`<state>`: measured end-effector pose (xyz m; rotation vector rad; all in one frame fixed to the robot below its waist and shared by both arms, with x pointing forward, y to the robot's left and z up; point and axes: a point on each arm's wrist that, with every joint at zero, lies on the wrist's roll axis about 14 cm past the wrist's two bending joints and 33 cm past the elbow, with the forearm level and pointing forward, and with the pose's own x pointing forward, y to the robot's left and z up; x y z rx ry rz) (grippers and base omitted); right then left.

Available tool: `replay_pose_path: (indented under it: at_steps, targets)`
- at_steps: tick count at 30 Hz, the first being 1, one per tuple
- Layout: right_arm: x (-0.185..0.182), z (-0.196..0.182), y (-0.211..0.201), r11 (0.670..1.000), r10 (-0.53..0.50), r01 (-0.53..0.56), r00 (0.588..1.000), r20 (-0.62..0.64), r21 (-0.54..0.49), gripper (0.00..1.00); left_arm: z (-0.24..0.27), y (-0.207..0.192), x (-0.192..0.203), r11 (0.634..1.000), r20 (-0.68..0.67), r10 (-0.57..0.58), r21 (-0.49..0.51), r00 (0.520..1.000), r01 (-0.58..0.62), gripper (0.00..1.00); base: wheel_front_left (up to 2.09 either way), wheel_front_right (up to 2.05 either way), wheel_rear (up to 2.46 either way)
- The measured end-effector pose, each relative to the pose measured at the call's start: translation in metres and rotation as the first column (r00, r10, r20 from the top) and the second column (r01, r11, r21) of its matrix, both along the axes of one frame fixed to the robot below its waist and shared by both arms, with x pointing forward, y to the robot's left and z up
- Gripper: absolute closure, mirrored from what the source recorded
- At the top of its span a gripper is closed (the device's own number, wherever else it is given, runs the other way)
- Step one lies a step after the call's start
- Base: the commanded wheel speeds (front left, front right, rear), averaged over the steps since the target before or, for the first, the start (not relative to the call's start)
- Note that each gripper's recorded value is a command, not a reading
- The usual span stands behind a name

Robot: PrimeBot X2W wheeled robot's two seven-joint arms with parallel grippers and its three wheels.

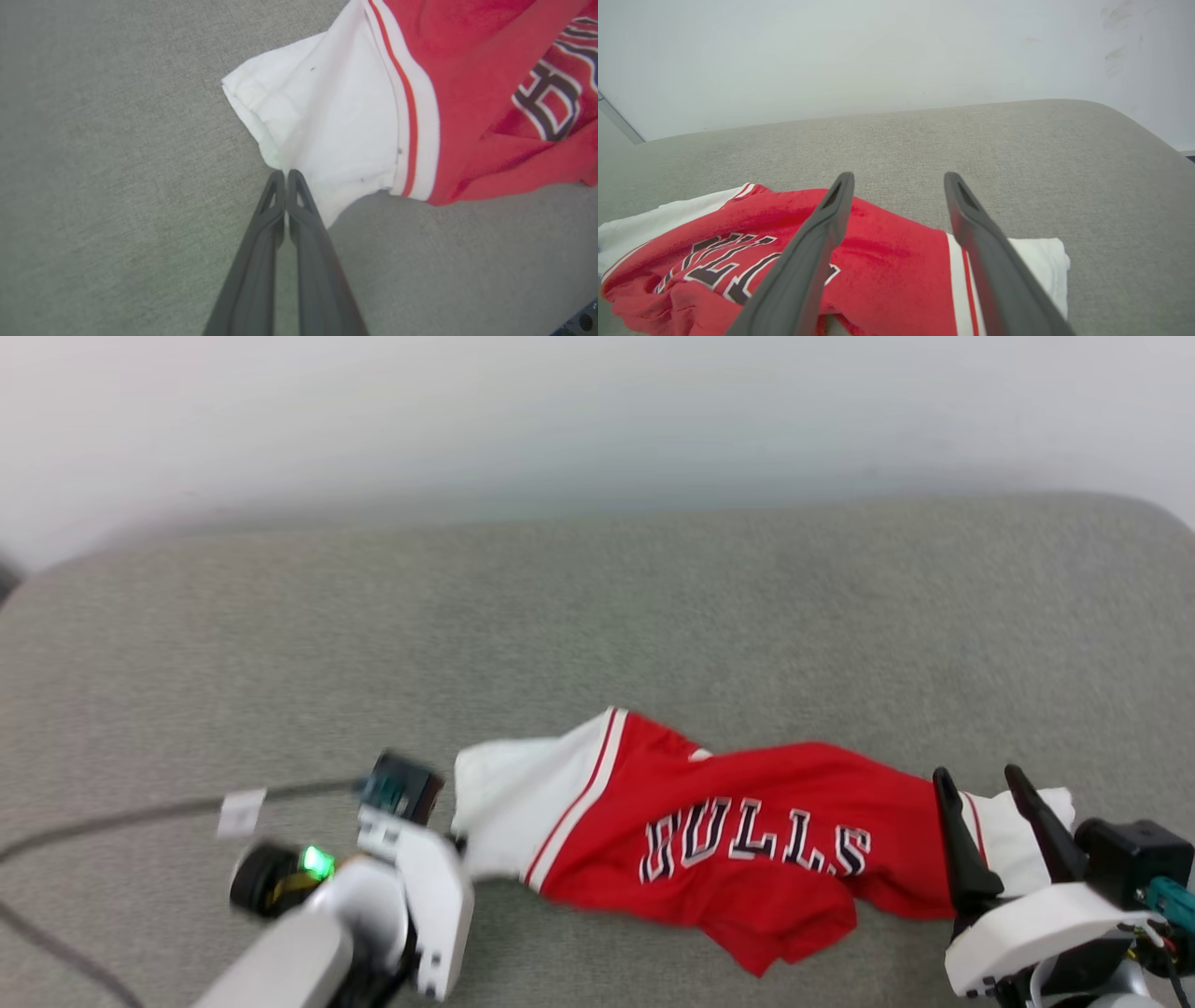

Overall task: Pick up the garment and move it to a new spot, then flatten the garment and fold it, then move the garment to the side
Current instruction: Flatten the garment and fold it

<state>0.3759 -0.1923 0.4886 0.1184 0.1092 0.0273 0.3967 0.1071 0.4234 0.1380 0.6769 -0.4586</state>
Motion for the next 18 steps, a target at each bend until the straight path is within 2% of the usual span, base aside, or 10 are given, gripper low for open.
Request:
replay_pose_path:
  at_steps: [3,6,9,10,11,12,14,18]
  targets:
    - [-0.004,0.005,0.008,1.0,0.023,-0.023,1.0,0.007,0.007,0.0,-0.013,0.018,-0.04,0.993,-0.061,0.108,-0.041,0.992,-0.111,1.0,0.0,0.0,0.0]
    - [-0.007,0.008,0.013,0.999,0.04,-0.04,0.999,0.011,0.011,0.0,-0.032,0.025,-0.084,0.978,-0.157,0.18,-0.074,0.971,-0.194,1.0,0.0,0.0,0.0]
    - [-0.009,0.015,0.018,0.998,0.056,-0.057,0.998,0.023,0.012,0.0,-0.043,0.026,-0.11,0.959,-0.211,0.235,-0.106,0.949,-0.261,1.0,0.0,0.0,0.0]
    - [-0.009,0.017,0.019,0.998,0.059,-0.059,0.998,0.026,0.011,0.0,-0.044,0.024,-0.115,0.954,-0.216,0.247,-0.119,0.945,-0.277,0.69,0.0,0.0,0.0]
    - [-0.009,0.018,0.019,0.998,0.061,-0.061,0.998,0.03,0.011,0.0,-0.044,0.023,-0.117,0.947,-0.213,0.26,-0.133,0.942,-0.291,0.11,0.0,0.0,0.0]
    - [-0.01,0.02,0.019,0.998,0.062,-0.063,0.998,0.032,0.01,0.0,-0.043,0.021,-0.118,0.94,-0.211,0.27,-0.153,0.94,-0.304,0.0,0.0,0.0,0.0]
    - [-0.012,0.021,0.018,0.998,0.059,-0.06,0.998,0.031,0.009,0.0,-0.039,0.019,-0.114,0.929,-0.18,0.291,-0.181,0.94,-0.322,0.0,0.0,0.0,0.0]
    - [-0.017,0.021,0.012,0.999,0.043,-0.043,0.999,0.023,0.006,0.0,-0.011,0.026,-0.09,0.901,-0.011,0.359,-0.256,0.933,-0.35,0.0,0.0,0.0,0.0]
